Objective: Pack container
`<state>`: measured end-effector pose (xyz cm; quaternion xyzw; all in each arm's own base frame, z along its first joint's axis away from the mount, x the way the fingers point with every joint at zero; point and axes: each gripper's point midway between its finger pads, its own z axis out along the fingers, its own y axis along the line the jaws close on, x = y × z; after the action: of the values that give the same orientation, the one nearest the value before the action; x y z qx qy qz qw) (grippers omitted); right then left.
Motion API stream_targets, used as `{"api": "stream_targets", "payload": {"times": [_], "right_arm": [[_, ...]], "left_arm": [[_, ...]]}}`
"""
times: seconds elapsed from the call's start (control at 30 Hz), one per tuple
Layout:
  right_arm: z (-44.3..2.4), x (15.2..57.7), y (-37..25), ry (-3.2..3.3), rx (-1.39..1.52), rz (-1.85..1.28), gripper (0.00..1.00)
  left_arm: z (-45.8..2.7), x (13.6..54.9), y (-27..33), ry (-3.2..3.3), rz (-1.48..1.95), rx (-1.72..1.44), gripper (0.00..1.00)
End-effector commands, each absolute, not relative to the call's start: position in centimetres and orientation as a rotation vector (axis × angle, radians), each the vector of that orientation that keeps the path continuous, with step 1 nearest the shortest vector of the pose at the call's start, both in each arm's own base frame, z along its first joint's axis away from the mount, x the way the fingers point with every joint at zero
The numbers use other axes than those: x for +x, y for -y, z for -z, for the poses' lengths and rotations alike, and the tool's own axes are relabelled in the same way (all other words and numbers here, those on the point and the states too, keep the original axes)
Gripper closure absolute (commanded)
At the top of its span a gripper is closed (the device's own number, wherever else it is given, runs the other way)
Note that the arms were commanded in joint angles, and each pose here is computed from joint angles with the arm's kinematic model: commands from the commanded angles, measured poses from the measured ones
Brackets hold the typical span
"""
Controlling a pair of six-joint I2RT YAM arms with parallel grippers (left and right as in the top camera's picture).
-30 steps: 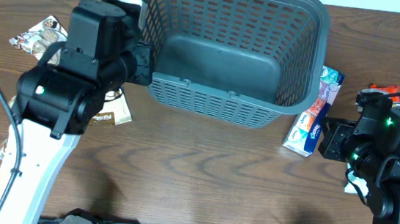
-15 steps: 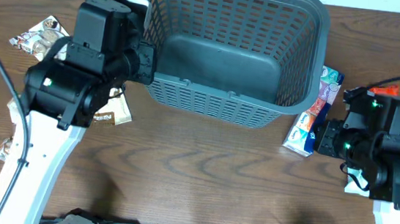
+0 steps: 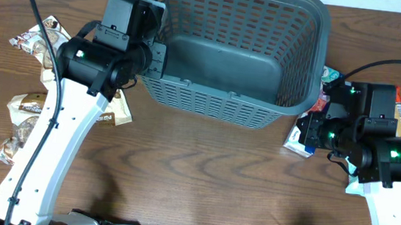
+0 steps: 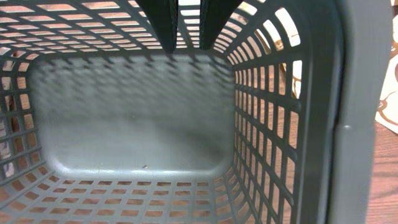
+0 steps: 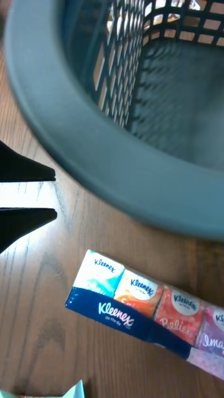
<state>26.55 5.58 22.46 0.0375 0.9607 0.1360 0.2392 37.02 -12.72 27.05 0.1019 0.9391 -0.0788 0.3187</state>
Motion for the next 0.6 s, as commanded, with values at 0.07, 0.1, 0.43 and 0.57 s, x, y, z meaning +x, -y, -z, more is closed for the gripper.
{"api": "stream_targets", "payload": {"times": [0.07, 0.1, 0.43, 0.57], "right_arm": [[-22.7, 27.4, -5.6, -2.617, 0.114, -0.355, 0.99], [-22.6, 27.6, -5.5, -2.617, 0.116, -0.346, 0.99], [-21.9, 29.0, -5.6, -2.618, 0.115, -0.344, 0.99], [-21.9, 29.5, -5.6, -2.611, 0.114, -0.345, 0.99]], "left_arm": [[-27.6, 37.2, 12.8, -2.447, 0.190, 0.316, 0.94], [-27.5, 37.3, 12.9, -2.448, 0.189, 0.317, 0.94], [-27.0, 37.2, 12.8, -2.465, 0.179, 0.337, 0.94], [-26.8, 37.0, 12.7, -2.477, 0.176, 0.338, 0.94]]}}
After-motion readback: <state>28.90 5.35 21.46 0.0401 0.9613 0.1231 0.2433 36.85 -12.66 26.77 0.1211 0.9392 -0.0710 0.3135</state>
